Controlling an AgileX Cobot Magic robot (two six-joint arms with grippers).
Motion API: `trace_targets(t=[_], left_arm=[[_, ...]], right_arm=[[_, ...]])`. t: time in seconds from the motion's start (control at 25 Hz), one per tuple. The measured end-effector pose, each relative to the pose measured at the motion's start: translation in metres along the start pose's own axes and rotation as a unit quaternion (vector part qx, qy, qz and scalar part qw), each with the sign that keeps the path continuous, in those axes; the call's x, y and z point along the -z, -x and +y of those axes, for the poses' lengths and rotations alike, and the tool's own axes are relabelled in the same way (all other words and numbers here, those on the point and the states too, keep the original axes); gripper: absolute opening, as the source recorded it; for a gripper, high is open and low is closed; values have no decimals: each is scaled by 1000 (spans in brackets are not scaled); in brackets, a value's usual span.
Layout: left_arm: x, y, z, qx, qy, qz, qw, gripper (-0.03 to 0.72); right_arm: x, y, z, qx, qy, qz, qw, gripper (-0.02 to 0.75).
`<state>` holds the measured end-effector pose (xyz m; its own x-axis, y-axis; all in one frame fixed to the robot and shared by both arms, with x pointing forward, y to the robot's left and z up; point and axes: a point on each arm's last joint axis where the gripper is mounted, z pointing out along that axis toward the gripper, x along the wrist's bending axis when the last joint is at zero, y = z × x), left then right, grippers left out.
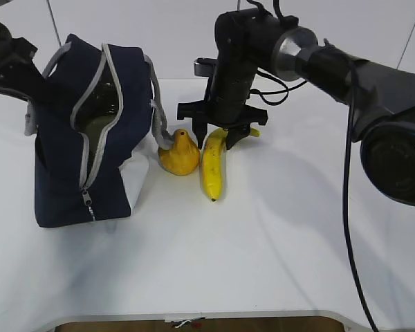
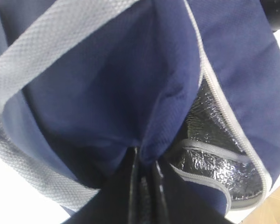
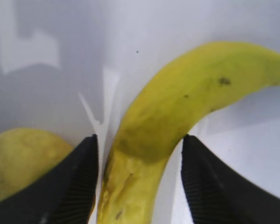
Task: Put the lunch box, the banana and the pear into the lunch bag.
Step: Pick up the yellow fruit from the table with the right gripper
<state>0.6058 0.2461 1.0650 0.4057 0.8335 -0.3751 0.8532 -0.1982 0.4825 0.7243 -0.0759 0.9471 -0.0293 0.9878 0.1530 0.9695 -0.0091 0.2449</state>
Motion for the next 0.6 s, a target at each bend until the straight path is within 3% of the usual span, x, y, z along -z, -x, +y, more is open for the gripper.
trace_targets(t=[0.2,0.44,0.6], left_arm=[[0,0,0,0,0,-1,1000,9],[0,0,0,0,0,-1,1000,9],[0,0,0,0,0,-1,1000,9]], right_arm=[[0,0,0,0,-1,1,1000,289],[7,-1,1,6,5,6,1000,270],[40,-5,5,14,34,18,999,269]])
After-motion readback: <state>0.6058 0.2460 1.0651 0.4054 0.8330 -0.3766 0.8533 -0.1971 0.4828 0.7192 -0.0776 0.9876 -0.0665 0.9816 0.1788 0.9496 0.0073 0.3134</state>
